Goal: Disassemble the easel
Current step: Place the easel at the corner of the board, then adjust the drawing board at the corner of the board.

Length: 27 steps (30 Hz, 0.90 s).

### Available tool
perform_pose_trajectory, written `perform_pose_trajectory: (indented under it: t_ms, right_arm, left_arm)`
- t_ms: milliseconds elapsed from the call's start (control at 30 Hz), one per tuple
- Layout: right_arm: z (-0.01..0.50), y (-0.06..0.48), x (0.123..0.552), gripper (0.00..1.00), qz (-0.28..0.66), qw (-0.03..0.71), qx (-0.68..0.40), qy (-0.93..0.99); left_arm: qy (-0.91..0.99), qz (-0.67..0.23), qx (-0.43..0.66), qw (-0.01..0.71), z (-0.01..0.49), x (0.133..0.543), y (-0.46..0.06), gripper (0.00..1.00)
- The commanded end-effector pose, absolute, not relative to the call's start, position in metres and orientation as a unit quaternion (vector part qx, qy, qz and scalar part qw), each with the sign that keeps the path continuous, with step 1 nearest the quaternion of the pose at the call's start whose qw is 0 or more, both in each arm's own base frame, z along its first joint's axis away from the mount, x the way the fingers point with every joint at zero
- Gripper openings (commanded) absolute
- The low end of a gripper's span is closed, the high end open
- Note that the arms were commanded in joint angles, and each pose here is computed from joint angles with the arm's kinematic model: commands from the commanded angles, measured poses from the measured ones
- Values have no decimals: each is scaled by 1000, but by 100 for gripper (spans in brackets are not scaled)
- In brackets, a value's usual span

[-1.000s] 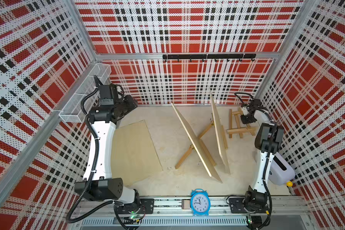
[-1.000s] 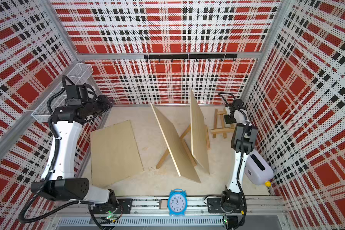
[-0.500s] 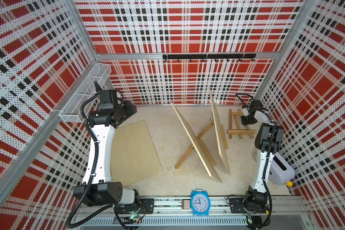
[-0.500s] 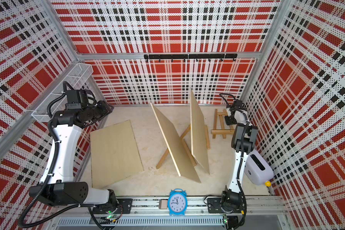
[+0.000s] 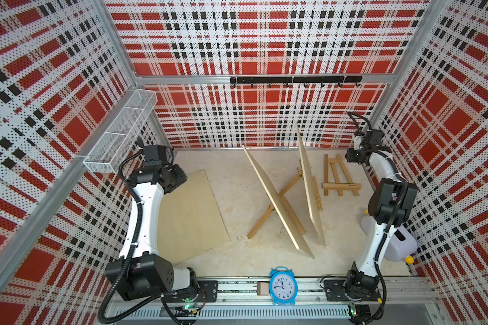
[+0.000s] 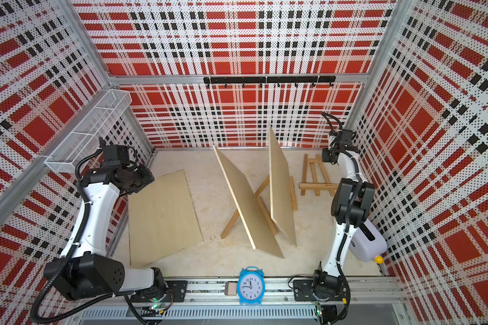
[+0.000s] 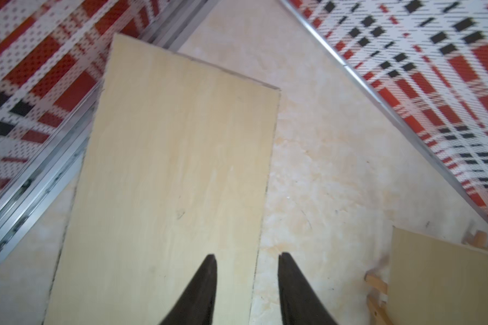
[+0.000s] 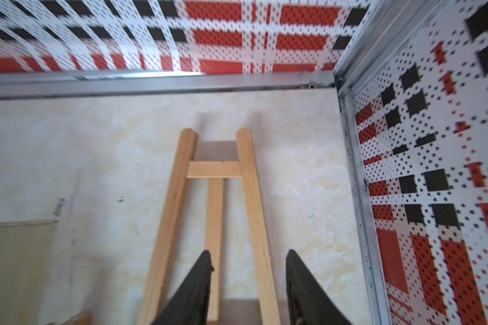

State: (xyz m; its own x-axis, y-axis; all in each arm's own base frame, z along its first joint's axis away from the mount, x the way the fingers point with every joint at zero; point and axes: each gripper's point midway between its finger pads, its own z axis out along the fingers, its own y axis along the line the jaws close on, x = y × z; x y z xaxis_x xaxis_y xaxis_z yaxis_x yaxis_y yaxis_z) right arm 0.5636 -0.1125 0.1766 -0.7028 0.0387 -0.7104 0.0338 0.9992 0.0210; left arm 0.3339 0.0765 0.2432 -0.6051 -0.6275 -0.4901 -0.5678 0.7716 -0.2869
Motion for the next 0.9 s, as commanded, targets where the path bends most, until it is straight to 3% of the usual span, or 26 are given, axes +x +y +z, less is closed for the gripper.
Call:
perform_pose_trajectory:
  t_ms: [0,133,200,367,867]
  right_arm:
    - [208,-87,562,46,53,441,36,895]
    - [213,-52,547,46,74,440,3,895]
    - [213,-37,540,46,76,432,-13,899]
    - [220,-16,531,46,97,433,-23,896]
    - [242,-19,524,46,83,435,-25,896]
  left_arm:
    - [879,3,-392,270,222,305,117,36]
    - [870,38,-435,230,193,286,149,38]
    - [871,51,-448,195,176,276,157,47]
    - [862,-4,-480,162,130,281,163,55]
    - [867,21,-484,115,67,280,198,69]
